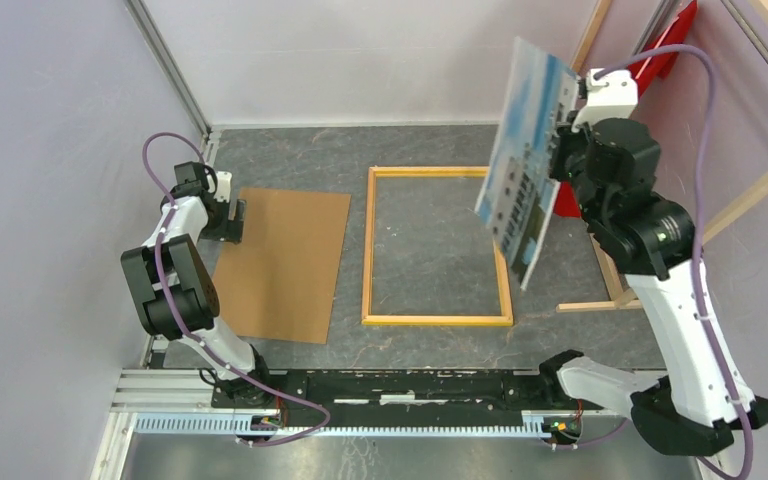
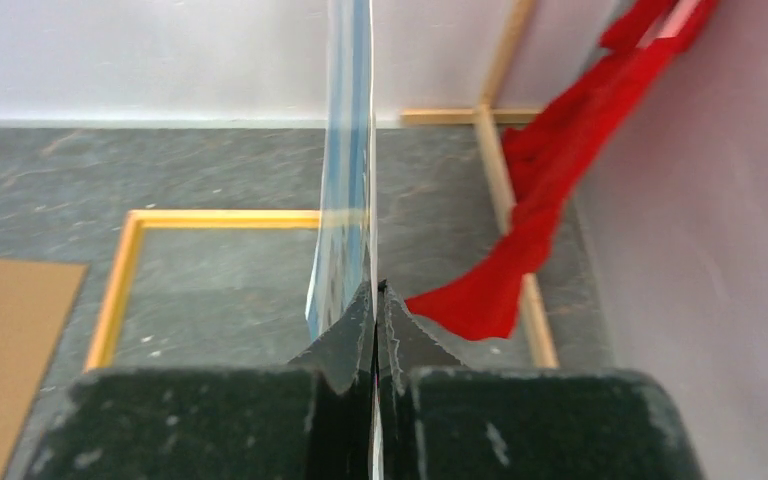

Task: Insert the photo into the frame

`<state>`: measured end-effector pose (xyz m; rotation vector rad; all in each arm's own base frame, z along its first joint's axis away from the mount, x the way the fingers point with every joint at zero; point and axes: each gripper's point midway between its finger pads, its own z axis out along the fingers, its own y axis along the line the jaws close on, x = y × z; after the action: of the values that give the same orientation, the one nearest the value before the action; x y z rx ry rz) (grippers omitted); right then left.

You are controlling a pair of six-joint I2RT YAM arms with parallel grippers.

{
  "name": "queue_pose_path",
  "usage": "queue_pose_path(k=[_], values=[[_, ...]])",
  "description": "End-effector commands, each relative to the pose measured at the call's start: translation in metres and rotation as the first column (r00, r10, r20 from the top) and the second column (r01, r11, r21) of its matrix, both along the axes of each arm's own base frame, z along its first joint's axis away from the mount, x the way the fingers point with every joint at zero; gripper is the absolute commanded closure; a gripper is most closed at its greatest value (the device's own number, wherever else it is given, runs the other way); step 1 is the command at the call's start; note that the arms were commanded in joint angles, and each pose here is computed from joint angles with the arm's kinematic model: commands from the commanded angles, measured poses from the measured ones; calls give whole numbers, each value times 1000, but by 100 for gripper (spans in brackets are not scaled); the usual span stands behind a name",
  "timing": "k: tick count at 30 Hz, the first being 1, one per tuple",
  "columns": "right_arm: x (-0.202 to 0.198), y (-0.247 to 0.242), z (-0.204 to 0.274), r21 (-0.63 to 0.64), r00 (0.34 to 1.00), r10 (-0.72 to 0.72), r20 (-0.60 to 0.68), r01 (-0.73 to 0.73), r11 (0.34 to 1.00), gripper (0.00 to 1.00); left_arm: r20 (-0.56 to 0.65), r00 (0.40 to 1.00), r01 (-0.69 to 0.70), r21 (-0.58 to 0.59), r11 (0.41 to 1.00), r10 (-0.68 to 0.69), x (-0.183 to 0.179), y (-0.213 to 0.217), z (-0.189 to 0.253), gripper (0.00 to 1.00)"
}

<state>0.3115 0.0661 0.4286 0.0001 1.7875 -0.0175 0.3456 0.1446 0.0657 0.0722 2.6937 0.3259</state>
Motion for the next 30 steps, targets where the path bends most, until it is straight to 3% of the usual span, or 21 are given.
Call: queue_pose_path(k=[1,6,12,19,27,30], values=[[-18,-46,10,-172,987,-162,12,162,972,100,45,999,-28,-14,1000,29,4,-1,14,0],[-7,-23,-48,-280,982,-111,-152,65,958,100,57,998,-29,-15,999,29,5,-1,18,0],[-4,51,-117,-473,922,-75,-379,-123,872,100,57,998,-35,-19,999,36,5,-1,17,0],[-9,127,-194,-292,835,124,-536,-321,901,100,66,997,-39,-7,999,39,3,0,17,0],[-16,186,-251,-5,737,275,-617,-353,935,100,73,997,-38,-5,999,38,2,-1,15,0],[-13,198,-255,38,717,270,-643,-323,946,100,77,996,-33,-5,999,34,1,-2,15,0]])
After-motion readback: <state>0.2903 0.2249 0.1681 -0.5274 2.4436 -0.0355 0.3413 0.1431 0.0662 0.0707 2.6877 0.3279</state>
